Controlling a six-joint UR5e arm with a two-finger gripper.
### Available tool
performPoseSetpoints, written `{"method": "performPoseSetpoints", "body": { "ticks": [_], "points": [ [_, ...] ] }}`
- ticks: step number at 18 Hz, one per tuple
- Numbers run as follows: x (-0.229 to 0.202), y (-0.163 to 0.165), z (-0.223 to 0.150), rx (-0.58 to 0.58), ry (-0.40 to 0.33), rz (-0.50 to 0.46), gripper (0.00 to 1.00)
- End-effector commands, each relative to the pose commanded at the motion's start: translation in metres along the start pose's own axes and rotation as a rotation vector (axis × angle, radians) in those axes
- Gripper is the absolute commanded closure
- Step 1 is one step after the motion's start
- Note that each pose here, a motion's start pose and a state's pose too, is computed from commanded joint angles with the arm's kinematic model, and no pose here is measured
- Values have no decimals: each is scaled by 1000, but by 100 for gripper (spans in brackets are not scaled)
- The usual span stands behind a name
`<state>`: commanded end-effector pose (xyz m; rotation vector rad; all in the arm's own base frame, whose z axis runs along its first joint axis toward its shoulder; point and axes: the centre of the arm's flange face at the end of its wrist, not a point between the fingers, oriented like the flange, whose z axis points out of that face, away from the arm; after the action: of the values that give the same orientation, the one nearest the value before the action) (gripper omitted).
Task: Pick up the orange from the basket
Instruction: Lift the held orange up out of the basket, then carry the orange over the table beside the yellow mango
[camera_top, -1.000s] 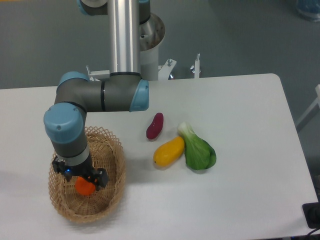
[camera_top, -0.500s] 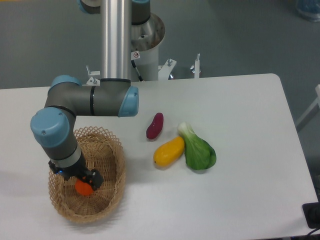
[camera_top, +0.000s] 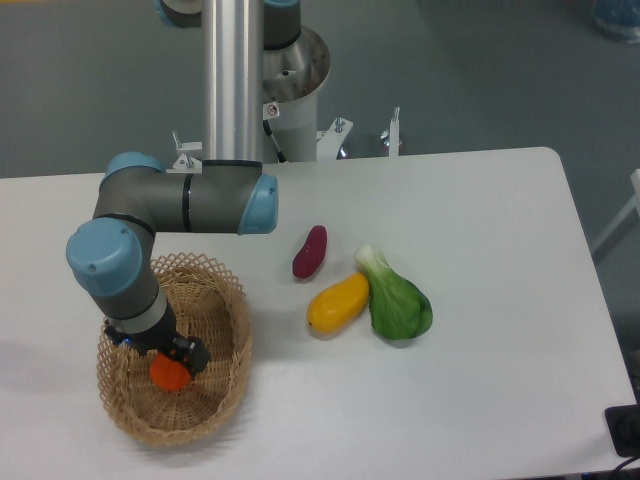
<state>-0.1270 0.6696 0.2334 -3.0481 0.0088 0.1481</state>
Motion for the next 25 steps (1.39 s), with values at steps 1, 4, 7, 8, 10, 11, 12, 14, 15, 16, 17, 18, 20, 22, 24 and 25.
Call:
{"method": "performPoseSetpoints", "body": {
  "ticks": [1,4,7,8,10,11,12,14,15,16,17,18,20,22,24,25],
  "points": [
    [0,-1,0,1,-1,0,30],
    [0,-1,1,1,-1,0,34],
    [0,-1,1,2,1,1,42],
    [0,-1,0,3,0,1,44],
    [-2,-1,-2,6,-1,1,46],
    [-1,-1,-1,5,0,1,48],
    [-2,-2,-3,8,-2,1,48],
    [-3,-2,-5,12,-4,22,48],
    [-4,-1,-7,13,-4,33,48],
    [-7,0,-15,21,-9,39,48],
    [-12,0,-24,34,-16,42,48],
    [-21,4,-35,45,-23,48,47],
    [-51,17,-77,92,-44,89,47],
    [-63,21,-95,120,-46,79,47],
    [-72,28,-106,117,-48,113,47],
    [-79,33,-113,112,-48,138,47]
  ]
}}
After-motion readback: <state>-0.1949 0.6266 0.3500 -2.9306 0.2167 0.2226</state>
